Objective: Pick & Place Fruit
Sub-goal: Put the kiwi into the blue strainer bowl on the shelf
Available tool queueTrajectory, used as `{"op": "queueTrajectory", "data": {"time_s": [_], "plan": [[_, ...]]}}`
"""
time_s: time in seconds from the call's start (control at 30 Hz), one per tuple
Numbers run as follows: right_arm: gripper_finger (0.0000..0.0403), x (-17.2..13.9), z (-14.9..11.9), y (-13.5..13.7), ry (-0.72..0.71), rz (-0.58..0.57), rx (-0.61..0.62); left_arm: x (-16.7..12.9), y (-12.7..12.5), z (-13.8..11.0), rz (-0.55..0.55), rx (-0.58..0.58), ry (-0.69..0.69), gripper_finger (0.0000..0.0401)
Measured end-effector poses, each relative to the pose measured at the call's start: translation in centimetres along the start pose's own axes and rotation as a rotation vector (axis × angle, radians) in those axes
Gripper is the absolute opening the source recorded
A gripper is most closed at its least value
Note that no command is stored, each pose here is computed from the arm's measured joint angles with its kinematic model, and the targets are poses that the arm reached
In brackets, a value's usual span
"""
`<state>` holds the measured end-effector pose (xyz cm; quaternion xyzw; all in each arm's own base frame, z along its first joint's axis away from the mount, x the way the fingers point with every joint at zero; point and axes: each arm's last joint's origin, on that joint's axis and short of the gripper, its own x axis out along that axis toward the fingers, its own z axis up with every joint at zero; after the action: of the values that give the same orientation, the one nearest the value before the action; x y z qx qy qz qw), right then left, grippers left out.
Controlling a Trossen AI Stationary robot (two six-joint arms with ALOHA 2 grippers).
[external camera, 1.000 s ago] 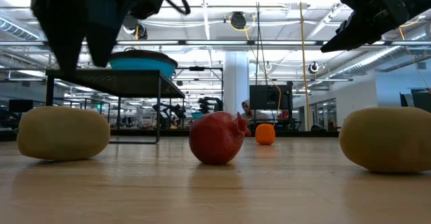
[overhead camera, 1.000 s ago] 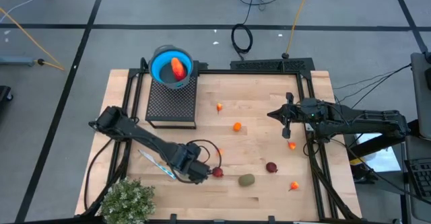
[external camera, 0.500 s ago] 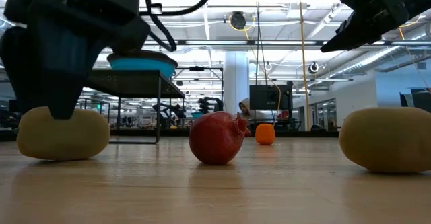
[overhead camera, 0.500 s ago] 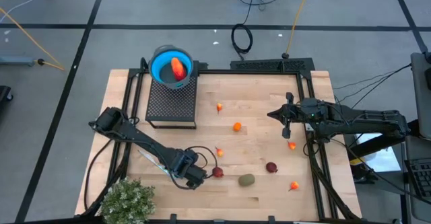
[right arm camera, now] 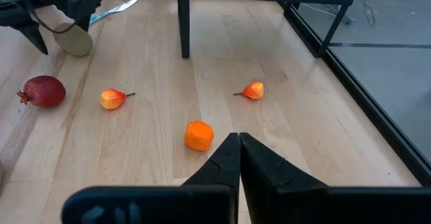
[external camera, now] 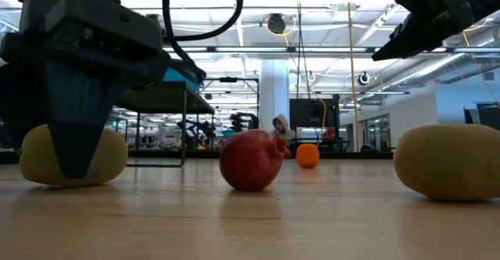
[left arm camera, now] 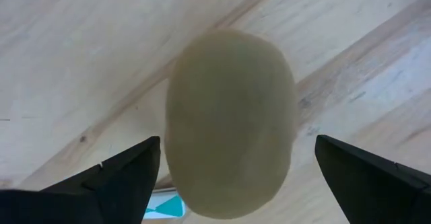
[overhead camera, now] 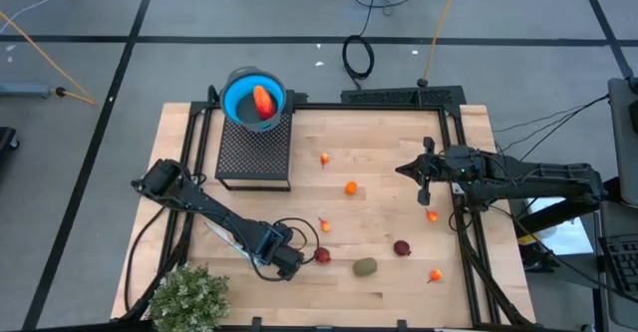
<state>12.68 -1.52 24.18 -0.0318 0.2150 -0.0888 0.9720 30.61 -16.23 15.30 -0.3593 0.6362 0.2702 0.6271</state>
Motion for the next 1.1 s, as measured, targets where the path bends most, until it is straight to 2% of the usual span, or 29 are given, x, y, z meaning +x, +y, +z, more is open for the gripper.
{"op": "queueTrajectory", "data": {"time_s": [0.1,0.47,0.6,0.7,0.83,0.93,1.1], "plan": [[0.0001,0.0,0.0,0.0,0.0,0.0,0.0,0.0,0.0,0.0,0.002,0.0,-0.006,0.0352],[0.0001,0.0,0.0,0.0,0.0,0.0,0.0,0.0,0.0,0.0,0.001,-0.011,-0.006,0.0178],[0.0001,0.0,0.0,0.0,0.0,0.0,0.0,-0.6,0.0,0.0,-0.02,0.002,-0.009,0.0169],[0.0001,0.0,0.0,0.0,-0.001,0.0,0.0,-2.3,0.0,-0.1,-0.085,0.05,-0.029,0.0169],[0.0001,0.0,0.0,0.0,-0.001,0.0,0.0,-5.8,-0.2,-0.1,-0.241,0.132,-0.179,0.0188],[0.0001,0.0,0.0,0.0,-0.001,0.0,0.0,-9.1,-0.2,0.2,-0.379,0.152,-0.373,0.0186],[0.0001,0.0,0.0,0.0,-0.001,0.0,0.0,-14.2,0.1,0.4,-0.543,0.203,-0.708,0.0168]]}}
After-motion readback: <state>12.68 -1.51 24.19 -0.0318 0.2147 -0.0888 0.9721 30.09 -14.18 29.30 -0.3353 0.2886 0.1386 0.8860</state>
